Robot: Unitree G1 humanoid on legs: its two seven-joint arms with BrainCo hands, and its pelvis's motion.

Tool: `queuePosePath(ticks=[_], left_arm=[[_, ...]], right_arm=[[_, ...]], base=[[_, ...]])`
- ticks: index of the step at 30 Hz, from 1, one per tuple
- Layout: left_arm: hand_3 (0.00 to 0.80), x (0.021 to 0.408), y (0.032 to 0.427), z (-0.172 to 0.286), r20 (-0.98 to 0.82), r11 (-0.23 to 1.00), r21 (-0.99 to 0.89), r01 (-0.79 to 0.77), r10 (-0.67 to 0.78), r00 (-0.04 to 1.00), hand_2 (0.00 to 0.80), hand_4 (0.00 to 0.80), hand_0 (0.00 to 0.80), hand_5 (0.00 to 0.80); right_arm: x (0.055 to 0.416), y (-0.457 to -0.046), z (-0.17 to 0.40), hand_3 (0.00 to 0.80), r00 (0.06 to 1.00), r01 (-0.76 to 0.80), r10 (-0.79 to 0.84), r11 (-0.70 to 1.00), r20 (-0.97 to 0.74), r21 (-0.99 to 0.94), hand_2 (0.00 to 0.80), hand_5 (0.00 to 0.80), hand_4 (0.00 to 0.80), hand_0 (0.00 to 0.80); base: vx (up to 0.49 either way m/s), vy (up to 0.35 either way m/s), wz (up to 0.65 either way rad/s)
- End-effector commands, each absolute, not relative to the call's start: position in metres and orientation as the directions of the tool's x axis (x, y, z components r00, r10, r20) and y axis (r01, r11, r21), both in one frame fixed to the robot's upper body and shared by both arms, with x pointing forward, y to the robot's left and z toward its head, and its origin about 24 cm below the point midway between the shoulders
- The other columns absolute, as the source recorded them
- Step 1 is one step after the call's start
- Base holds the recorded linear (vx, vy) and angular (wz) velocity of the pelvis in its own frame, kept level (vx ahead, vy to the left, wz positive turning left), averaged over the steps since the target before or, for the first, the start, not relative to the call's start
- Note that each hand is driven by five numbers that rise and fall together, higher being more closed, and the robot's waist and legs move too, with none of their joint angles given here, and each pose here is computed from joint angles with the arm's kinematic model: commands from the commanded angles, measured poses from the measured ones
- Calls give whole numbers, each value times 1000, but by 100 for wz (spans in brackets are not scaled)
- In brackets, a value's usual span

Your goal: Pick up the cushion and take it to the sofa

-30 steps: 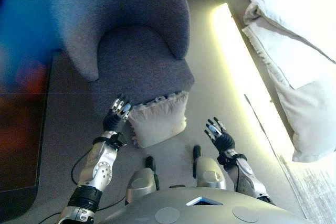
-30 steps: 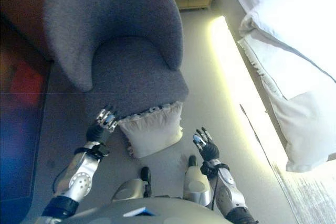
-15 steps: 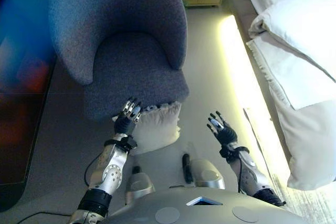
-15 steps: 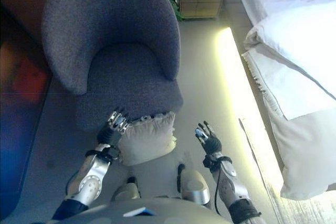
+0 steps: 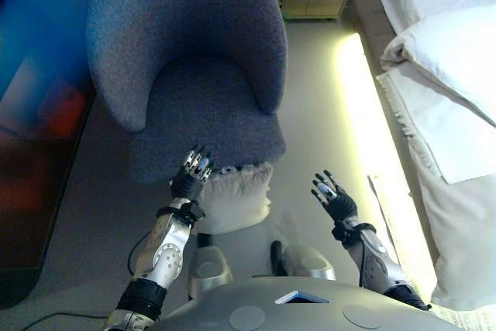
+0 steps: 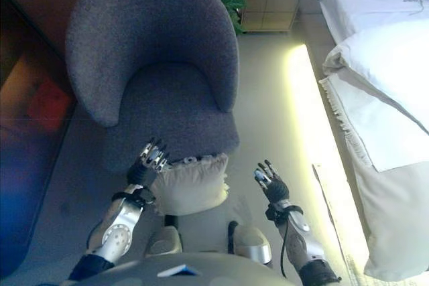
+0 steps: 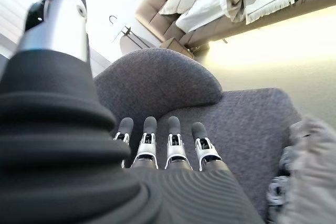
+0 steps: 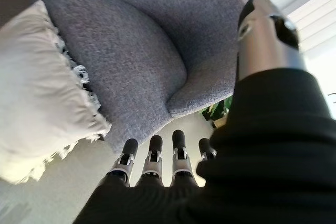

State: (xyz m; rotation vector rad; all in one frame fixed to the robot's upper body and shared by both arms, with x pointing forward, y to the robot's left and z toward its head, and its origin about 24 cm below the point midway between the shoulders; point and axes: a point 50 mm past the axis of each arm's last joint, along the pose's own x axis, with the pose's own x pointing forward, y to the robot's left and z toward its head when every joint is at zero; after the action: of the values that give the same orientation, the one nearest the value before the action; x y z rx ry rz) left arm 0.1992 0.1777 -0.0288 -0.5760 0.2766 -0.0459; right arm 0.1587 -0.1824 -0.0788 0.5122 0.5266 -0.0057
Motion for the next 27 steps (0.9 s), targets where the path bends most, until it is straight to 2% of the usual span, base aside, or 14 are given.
queuePosePath(ticks=[1, 10, 20, 27], left_arm=[[0, 212, 186, -7, -127, 852, -524, 8, -87, 988, 0, 0, 0, 0], [0, 205, 195, -14, -181, 868, -496, -30, -69, 981, 0, 0, 0, 0], [0, 202, 193, -18, -203, 879, -477, -5, -105, 973, 0, 0, 0, 0], [0, 210, 187, -14, -170, 875, -483, 34, -132, 977, 0, 0, 0, 0]], right_arm=[[174, -177, -58, 0, 923, 69, 135, 862, -360, 501, 0, 0, 0, 0], [187, -165, -54, 0, 931, 85, 117, 852, -345, 516, 0, 0, 0, 0], [174, -165, -63, 0, 923, 124, 90, 851, -375, 510, 0, 0, 0, 0], [173, -172, -60, 0, 929, 153, 58, 840, -366, 521, 0, 0, 0, 0]], base=[[161, 177, -19], [70, 115, -1], [13, 207, -3], [95, -92, 32]])
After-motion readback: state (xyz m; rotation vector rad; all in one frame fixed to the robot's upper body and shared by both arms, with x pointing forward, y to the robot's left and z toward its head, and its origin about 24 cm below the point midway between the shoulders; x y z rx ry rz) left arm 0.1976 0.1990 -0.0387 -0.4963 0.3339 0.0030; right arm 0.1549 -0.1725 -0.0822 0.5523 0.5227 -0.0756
